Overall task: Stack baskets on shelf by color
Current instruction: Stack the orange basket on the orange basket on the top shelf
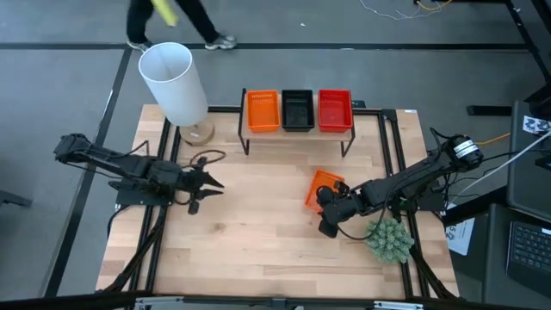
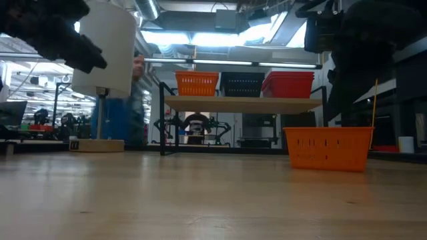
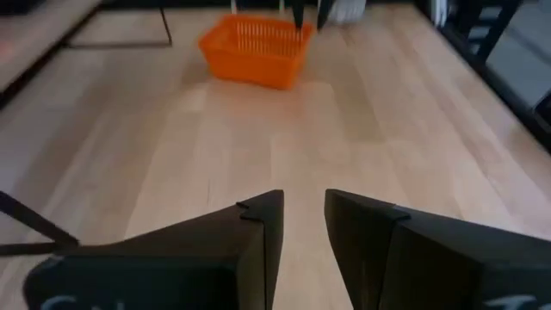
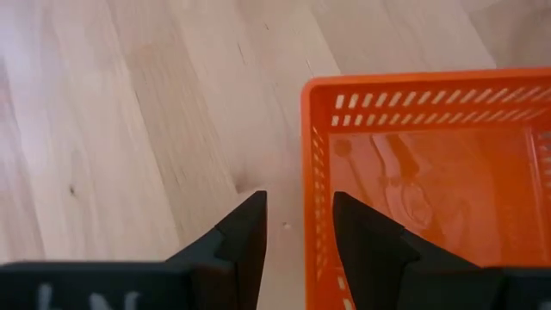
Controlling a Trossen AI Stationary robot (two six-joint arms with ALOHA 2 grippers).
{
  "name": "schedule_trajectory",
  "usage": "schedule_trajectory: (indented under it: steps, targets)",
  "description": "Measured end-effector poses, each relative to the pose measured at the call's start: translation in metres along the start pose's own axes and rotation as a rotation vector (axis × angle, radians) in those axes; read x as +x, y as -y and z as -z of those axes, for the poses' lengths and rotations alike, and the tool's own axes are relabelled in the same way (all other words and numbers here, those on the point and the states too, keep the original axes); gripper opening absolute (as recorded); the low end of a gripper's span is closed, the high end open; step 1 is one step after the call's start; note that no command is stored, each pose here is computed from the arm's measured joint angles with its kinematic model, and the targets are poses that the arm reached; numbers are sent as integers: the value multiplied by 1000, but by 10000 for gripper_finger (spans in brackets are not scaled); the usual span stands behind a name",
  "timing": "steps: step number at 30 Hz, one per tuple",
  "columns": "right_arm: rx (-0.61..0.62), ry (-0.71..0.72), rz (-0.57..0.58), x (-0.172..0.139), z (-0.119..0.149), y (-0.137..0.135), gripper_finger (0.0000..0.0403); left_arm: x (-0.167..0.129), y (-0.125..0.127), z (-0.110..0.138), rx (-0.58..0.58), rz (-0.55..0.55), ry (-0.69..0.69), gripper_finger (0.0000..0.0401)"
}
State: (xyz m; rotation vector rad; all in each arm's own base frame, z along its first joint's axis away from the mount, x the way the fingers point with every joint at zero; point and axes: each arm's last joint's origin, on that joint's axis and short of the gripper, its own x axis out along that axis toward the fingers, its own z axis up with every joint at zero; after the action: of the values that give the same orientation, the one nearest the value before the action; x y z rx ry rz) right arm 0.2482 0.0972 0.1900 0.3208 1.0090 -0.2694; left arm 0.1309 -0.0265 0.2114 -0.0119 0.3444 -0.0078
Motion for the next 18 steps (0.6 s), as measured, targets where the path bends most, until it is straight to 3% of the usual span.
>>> schedule_trajectory:
  steps: [11, 18]
  targets:
    - [0, 15, 21, 0, -1, 1, 133, -14, -7, 39, 67, -4, 274, 80]
    - [2, 28, 11, 0, -2, 0, 133, -15, -8, 53, 81, 16, 344, 80]
